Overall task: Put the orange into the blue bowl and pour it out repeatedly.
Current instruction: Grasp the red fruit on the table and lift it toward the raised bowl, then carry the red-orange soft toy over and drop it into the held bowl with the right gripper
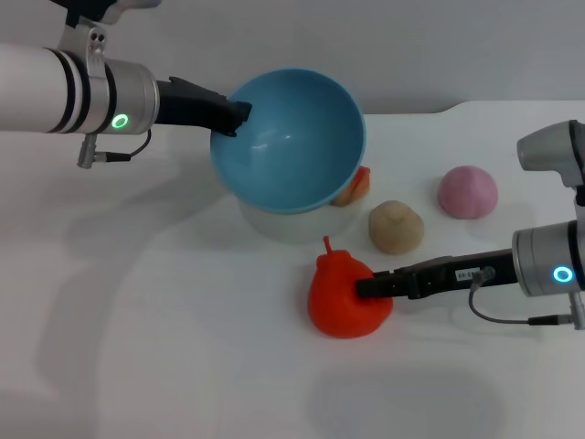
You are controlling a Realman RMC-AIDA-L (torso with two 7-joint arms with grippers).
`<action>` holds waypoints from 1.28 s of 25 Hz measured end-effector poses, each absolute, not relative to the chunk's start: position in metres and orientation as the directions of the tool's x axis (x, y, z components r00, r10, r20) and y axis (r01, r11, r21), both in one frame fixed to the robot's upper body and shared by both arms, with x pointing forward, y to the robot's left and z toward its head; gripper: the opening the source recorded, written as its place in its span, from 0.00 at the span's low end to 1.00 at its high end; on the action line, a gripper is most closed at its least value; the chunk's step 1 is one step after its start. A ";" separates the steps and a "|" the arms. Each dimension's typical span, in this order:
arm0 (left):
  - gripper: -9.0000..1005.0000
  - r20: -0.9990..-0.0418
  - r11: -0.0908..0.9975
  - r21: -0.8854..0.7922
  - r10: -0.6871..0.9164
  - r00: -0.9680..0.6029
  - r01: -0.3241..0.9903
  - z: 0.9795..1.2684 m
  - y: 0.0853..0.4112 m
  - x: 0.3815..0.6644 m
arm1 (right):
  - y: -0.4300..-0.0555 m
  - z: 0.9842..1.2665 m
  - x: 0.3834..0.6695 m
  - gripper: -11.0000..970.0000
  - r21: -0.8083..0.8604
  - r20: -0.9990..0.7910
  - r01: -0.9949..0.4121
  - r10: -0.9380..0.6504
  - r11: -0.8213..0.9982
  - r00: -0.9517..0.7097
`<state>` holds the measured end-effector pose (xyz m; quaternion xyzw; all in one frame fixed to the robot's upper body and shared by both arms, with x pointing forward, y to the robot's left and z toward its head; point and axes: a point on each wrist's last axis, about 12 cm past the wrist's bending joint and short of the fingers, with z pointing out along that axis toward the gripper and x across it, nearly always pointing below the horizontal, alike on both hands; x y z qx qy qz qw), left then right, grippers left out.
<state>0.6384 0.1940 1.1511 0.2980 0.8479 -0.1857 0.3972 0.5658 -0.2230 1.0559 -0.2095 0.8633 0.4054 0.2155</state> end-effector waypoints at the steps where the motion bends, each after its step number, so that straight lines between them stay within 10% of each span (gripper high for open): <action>1: 0.01 -0.784 0.753 -0.076 0.360 -0.506 0.654 1.151 0.194 0.638 | -0.222 1.056 0.566 0.51 0.607 -0.542 -0.539 -0.192 0.584 -0.818; 12: 0.01 -0.781 0.747 -0.073 0.369 -0.504 0.661 1.149 0.192 0.637 | -0.218 1.058 0.564 0.06 0.580 -0.579 -0.607 -0.249 0.543 -0.776; 32: 0.01 -0.716 0.605 -0.112 0.501 -0.487 0.788 1.160 0.157 0.623 | -0.270 1.205 0.542 0.05 0.402 -0.857 -0.845 -0.180 0.353 -0.483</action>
